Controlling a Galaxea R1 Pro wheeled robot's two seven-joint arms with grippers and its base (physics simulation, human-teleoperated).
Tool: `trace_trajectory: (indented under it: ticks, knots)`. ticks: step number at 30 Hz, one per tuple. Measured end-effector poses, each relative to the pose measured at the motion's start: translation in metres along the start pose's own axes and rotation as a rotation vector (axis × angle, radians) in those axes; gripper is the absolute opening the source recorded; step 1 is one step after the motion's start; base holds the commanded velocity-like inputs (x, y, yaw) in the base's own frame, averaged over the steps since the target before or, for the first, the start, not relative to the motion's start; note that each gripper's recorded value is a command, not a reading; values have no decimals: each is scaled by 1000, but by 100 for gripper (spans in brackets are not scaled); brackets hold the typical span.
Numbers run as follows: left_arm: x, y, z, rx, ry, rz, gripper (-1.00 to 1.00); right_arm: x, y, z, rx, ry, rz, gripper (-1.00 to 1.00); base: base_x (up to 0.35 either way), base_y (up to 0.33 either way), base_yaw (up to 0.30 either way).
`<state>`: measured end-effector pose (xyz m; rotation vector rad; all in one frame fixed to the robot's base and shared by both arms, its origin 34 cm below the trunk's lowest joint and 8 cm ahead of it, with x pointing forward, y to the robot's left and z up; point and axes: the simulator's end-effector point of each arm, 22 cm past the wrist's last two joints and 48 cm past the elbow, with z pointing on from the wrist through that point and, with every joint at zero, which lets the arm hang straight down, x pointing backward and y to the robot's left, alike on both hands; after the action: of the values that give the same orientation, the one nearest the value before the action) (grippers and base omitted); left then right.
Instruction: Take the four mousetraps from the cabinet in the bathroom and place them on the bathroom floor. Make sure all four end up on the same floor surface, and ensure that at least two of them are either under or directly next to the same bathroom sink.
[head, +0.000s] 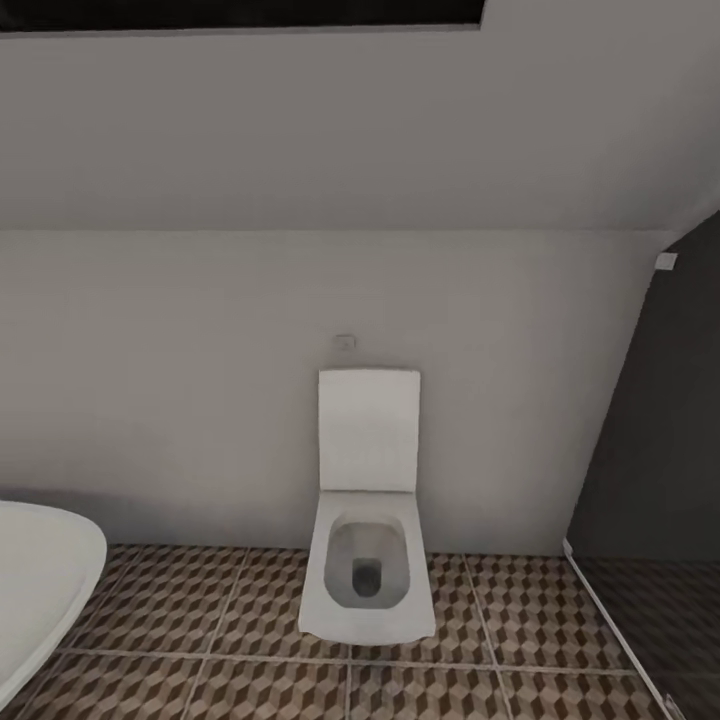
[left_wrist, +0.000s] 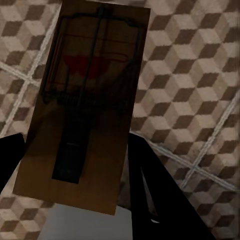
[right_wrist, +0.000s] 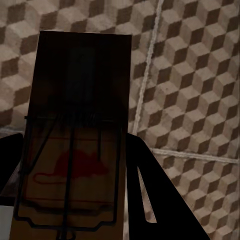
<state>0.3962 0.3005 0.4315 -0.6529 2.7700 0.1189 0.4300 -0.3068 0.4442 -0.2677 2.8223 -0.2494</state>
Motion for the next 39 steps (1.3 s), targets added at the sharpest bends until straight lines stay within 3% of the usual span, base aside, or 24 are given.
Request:
trace_trajectory:
  ticks: [6,24,30,32,34,35,39]
  knots:
    - [0,-1,0,1,0,0,-100,0,0,0,-1,1,3,-100,201,0,0]
    - [-8,0,0,1,-17,22,-100,1,1,0,-5,5,25,-100,10,0,-8]
    - [-26,3,0,-5,-52,16,-100,-3,-11,0,41,-2,32,-100,0,0,0]
    - [-50,-1,-3,6,-96,12,-100,-4,-24,0,63,-7,36,-100,0,0,0]
    - [-87,-7,-9,24,-163,10,-100,-11,-62,0,110,-26,53,-100,0,0,0]
    - [-113,-12,-16,39,-201,13,-100,-28,-94,-3,147,-63,73,-100,0,0,0]
    - [-163,-27,-35,79,-228,28,-100,-71,-137,-17,194,-103,126,-100,0,0,0]
